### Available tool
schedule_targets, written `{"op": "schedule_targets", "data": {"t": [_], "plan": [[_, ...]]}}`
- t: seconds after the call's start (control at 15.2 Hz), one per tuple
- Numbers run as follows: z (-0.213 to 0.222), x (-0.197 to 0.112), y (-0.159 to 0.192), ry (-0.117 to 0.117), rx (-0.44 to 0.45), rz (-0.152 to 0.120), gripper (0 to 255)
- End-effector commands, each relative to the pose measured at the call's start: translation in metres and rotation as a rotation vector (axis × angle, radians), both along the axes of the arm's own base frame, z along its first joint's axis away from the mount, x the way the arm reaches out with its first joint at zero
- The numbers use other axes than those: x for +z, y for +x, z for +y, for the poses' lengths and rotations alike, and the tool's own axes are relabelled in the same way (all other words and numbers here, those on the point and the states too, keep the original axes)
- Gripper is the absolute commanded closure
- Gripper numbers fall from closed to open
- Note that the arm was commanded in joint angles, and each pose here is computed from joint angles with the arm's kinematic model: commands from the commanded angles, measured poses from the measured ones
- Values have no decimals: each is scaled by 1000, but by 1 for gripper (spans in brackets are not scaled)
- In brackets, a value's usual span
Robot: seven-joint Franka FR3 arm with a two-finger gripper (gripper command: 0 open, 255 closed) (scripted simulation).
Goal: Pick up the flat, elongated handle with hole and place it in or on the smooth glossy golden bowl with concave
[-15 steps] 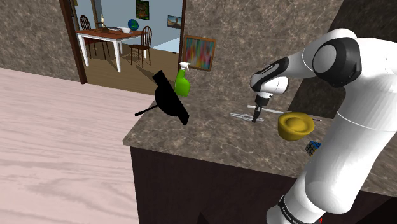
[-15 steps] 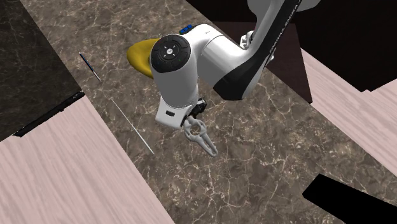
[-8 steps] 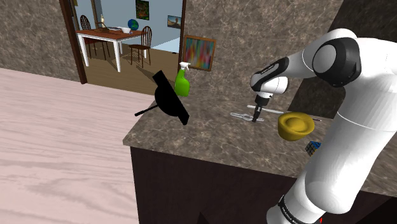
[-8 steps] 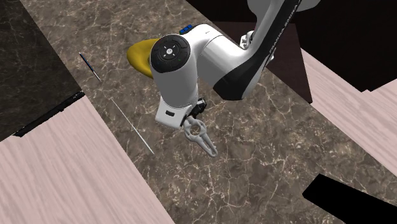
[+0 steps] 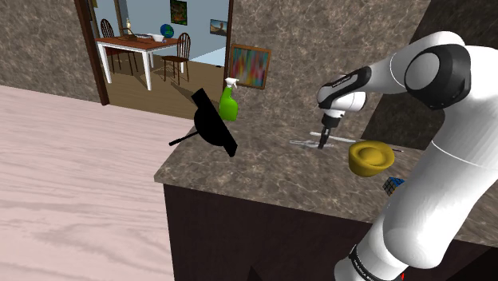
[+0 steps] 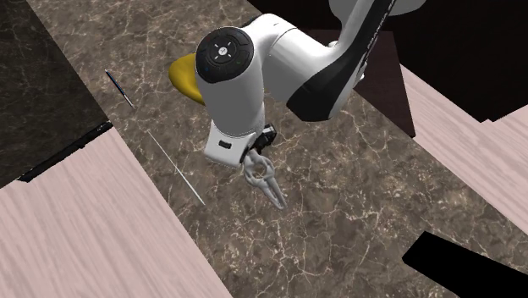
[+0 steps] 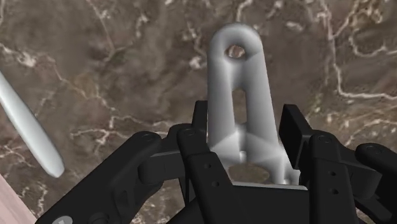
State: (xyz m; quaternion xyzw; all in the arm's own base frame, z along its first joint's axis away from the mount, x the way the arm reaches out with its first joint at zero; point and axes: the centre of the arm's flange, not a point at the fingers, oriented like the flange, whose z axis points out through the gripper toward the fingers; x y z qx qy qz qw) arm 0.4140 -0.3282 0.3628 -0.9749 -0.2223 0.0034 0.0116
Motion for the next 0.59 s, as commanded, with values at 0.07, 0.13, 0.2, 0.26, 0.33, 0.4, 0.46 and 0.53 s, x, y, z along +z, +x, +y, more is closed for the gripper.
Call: {"op": "schedule_targets", "data": {"t": [0.07, 0.13, 0.2, 0.26, 0.33, 0.4, 0.46, 0.53], "plan": [[0, 17, 1, 0, 0, 1, 255], [0, 23, 1, 0, 0, 1, 255], [0, 28, 1, 0, 0, 1, 255], [0, 33, 1, 0, 0, 1, 255], [0, 38, 1, 0, 0, 1, 255], [0, 44, 1, 0, 0, 1, 255], [0, 49, 1, 0, 0, 1, 255], [0, 54, 1, 0, 0, 1, 255]]}}
